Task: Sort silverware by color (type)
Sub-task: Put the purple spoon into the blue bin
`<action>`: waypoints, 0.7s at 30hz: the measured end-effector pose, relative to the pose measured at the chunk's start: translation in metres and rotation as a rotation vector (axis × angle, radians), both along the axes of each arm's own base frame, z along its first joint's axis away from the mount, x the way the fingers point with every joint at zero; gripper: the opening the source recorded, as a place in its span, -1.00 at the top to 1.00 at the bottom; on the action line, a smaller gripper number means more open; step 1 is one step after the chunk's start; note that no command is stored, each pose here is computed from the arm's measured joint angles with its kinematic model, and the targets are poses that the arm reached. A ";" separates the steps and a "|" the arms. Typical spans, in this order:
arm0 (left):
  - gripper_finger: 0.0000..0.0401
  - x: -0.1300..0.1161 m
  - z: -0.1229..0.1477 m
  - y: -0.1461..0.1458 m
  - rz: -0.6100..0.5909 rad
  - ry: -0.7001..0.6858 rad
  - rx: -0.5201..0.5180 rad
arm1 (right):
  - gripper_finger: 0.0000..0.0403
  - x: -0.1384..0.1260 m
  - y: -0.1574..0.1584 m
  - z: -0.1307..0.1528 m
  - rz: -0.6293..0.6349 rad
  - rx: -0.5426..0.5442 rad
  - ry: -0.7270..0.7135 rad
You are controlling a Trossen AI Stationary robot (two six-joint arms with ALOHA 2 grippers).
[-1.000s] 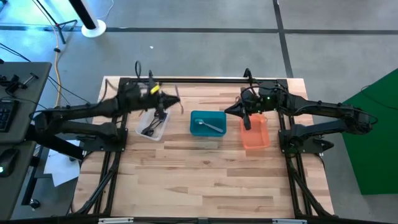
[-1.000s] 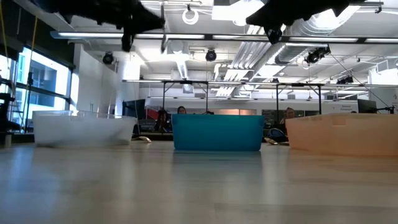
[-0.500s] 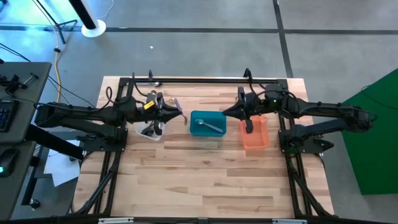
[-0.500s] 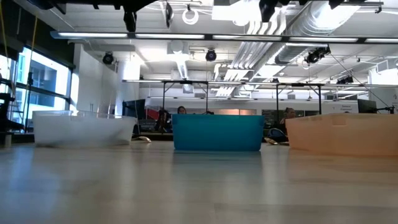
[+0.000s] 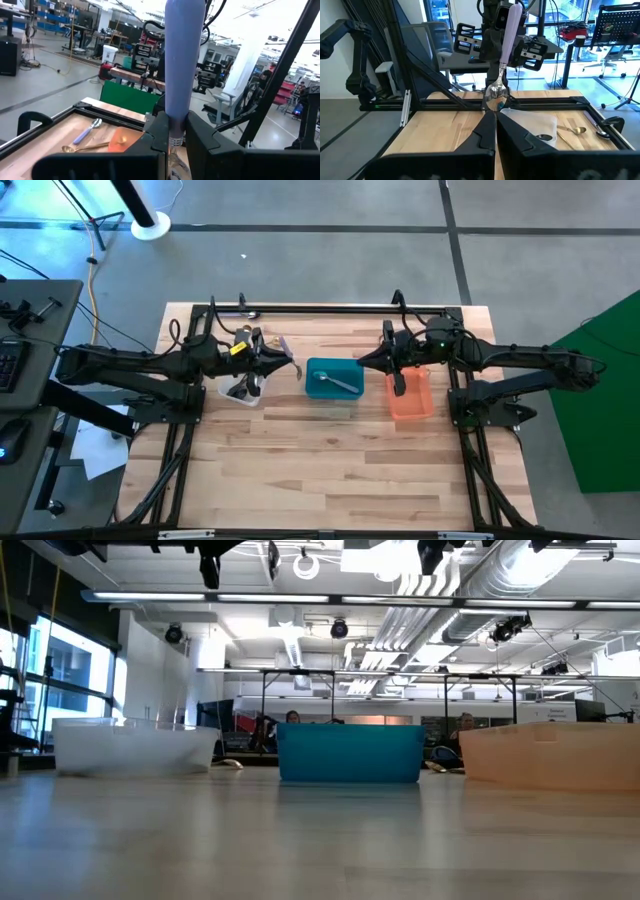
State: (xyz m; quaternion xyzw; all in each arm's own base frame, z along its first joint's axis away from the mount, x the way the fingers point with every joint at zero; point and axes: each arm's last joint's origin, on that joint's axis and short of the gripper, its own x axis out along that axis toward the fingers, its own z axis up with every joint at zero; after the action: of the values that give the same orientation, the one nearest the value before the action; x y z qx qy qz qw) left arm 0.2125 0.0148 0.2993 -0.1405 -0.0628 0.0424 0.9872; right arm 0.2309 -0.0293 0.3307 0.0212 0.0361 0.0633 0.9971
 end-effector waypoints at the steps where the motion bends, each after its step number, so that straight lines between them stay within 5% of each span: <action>1: 0.90 0.000 0.000 0.000 0.000 0.000 0.000 | 1.00 0.000 0.000 0.000 0.000 0.000 0.000; 13: 0.90 0.000 0.000 0.000 0.001 0.000 0.000 | 1.00 0.000 -0.002 0.000 -0.075 0.000 0.001; 21: 0.90 0.009 -0.005 0.003 0.011 0.000 0.025 | 1.00 0.005 -0.007 0.007 -0.213 0.217 -0.093</action>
State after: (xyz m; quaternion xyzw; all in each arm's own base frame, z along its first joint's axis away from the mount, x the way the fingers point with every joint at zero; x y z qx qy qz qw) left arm 0.2216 0.0174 0.2946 -0.1278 -0.0639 0.0470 0.9886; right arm 0.2356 -0.0361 0.3379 0.1294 -0.0195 -0.0382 0.9907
